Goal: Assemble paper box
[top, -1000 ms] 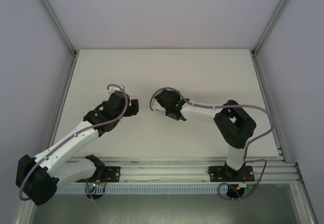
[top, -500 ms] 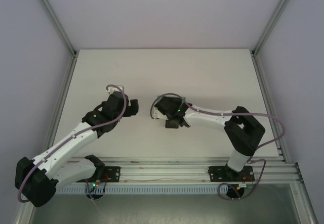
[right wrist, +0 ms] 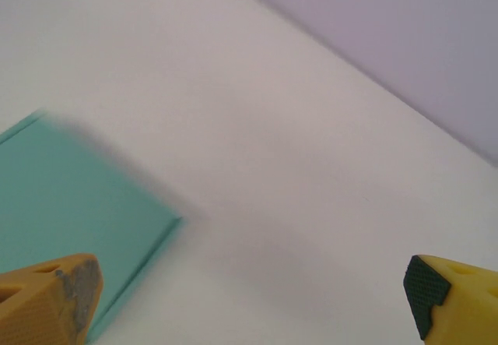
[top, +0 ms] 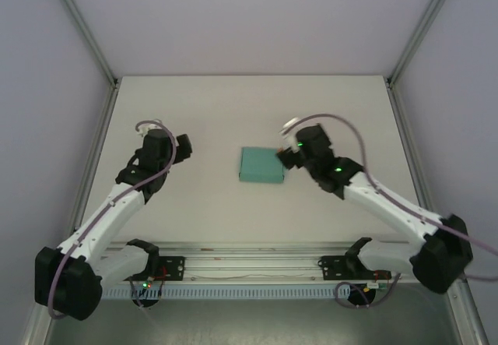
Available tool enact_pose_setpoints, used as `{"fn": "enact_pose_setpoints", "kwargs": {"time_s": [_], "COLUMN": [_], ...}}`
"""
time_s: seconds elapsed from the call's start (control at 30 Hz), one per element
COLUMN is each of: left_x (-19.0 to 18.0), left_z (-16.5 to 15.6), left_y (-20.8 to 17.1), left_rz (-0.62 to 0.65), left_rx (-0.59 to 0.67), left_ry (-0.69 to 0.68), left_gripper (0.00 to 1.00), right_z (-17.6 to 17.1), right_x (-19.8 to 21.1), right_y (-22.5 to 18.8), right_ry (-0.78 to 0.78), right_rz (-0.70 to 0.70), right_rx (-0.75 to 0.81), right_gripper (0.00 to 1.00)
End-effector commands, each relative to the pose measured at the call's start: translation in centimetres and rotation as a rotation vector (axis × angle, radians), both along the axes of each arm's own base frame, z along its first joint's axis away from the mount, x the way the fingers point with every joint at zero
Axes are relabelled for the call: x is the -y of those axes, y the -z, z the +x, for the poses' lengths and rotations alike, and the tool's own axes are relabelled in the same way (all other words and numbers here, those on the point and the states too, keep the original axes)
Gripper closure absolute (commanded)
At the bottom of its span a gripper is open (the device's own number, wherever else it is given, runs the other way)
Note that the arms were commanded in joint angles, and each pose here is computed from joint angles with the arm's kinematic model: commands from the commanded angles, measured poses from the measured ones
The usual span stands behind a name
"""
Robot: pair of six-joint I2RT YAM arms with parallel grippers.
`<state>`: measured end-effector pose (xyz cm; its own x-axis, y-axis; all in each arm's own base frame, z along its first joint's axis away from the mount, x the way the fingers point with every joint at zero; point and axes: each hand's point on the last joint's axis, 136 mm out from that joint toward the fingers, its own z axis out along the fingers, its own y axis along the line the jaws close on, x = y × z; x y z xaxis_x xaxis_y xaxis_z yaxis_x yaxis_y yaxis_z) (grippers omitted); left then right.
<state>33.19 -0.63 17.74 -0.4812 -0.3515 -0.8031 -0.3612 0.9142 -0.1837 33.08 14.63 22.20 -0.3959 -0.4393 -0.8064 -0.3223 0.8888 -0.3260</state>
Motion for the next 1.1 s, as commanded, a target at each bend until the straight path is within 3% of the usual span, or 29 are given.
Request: {"fn": "enact_pose_setpoints", "kwargs": {"time_s": [0.0, 0.13, 0.33, 0.5, 0.73, 0.97, 1.0, 1.07], "left_x": [-3.8, -6.8, -7.1, -6.7, -5.1, -5.9, -5.6, -6.0], "left_z": [0.8, 1.0, 1.0, 0.2, 2.3, 2.6, 3.2, 4.0], "left_y": [1.2, 2.6, 3.0, 4.0, 4.2, 5.6, 5.4, 6.9], "left_rz": [0.089, 0.14, 0.227, 0.249, 0.27, 0.323, 0.331, 0.284], "left_rx": [0.032, 0.052, 0.201, 0.302, 0.328, 0.422, 0.424, 0.271], "left_ry": [-0.111, -0.164, -0.127, -0.099, 0.015, -0.017, 0.003, -0.005], "left_gripper": [0.0, 0.0, 0.0, 0.0, 0.0, 0.0, 0.0, 0.0], "right_z": [0.2, 0.2, 0.8, 1.8, 4.1, 5.6, 5.8, 5.9], "right_x": [6.0, 12.1, 16.1, 17.2, 17.3, 19.2, 19.3, 19.4], "right_y": [1.4, 4.0, 7.9, 8.4, 9.1, 12.4, 12.5, 12.2], "right_ry": [0.313, 0.523, 0.63, 0.657, 0.614, 0.667, 0.669, 0.651], "right_rz": [0.273, 0.401, 0.442, 0.432, 0.401, 0.469, 0.475, 0.5], "right_rx": [0.01, 0.047, 0.103, 0.187, 0.303, 0.213, 0.169, 0.22], "right_gripper": [0.0, 0.0, 0.0, 0.0, 0.0, 0.0, 0.0, 0.0]}}
